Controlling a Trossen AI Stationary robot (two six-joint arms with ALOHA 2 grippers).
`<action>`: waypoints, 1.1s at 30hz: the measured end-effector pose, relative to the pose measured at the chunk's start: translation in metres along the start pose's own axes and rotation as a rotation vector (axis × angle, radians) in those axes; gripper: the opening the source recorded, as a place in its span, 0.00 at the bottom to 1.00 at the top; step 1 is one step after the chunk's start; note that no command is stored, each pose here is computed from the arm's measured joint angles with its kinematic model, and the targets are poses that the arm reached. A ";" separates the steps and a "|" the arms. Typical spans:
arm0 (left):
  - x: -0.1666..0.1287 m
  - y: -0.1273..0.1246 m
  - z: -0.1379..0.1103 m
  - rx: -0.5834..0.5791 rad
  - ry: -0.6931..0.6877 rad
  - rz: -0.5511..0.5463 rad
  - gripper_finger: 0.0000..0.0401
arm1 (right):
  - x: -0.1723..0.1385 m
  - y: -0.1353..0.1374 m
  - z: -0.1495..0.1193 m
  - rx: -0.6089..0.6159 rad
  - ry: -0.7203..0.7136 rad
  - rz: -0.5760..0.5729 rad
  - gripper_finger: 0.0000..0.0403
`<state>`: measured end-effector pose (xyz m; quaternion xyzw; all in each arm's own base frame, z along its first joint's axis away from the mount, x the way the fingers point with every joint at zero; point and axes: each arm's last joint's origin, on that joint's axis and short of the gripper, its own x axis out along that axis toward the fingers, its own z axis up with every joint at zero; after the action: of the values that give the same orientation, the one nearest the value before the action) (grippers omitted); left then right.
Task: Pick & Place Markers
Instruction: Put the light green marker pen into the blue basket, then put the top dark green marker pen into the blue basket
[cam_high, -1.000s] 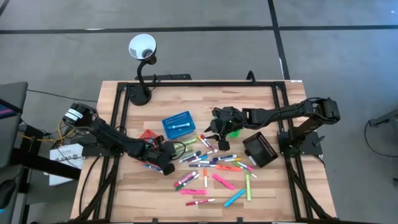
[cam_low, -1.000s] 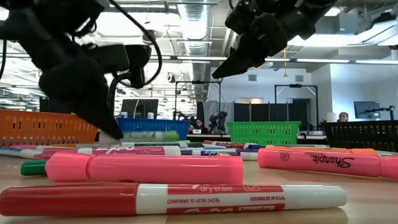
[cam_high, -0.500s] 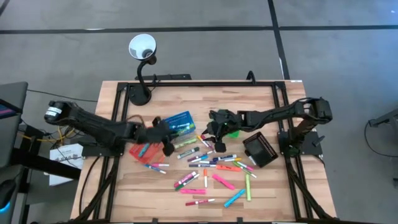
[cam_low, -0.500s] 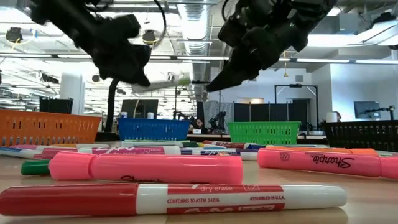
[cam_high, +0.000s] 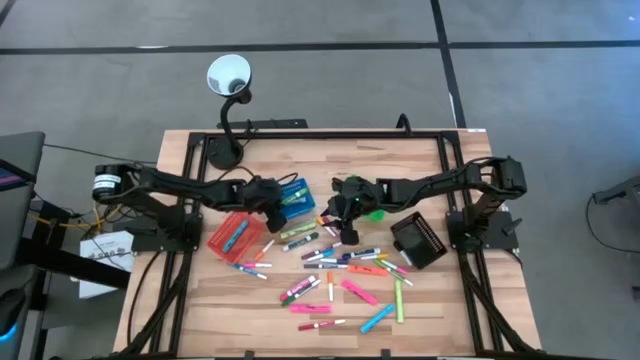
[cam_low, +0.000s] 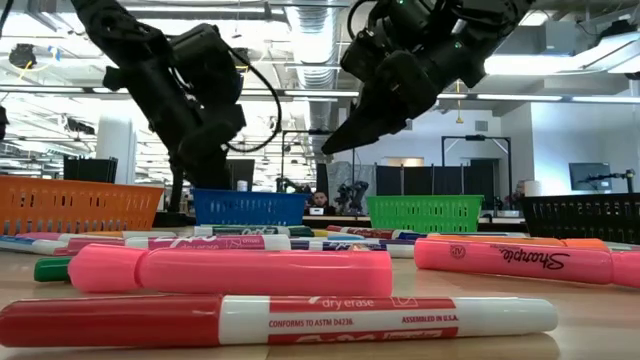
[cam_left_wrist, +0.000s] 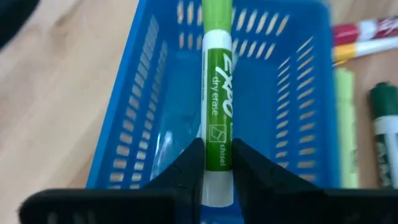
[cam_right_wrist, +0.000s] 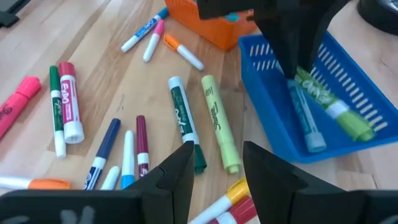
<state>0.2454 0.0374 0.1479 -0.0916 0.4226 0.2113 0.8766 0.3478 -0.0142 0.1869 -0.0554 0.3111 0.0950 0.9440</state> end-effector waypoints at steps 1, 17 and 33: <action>0.001 0.001 -0.001 0.002 0.007 0.003 0.18 | 0.000 0.000 0.000 0.000 -0.001 0.000 0.31; -0.009 0.000 0.005 0.042 -0.047 -0.011 0.34 | 0.003 0.008 0.001 0.048 -0.003 0.016 0.33; -0.102 -0.018 0.025 0.076 -0.469 -0.207 0.27 | 0.037 0.028 -0.006 0.003 -0.058 0.054 0.40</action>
<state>0.2144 0.0001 0.2432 -0.0499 0.2037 0.1199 0.9704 0.3670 0.0173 0.1588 -0.0428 0.2853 0.1218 0.9497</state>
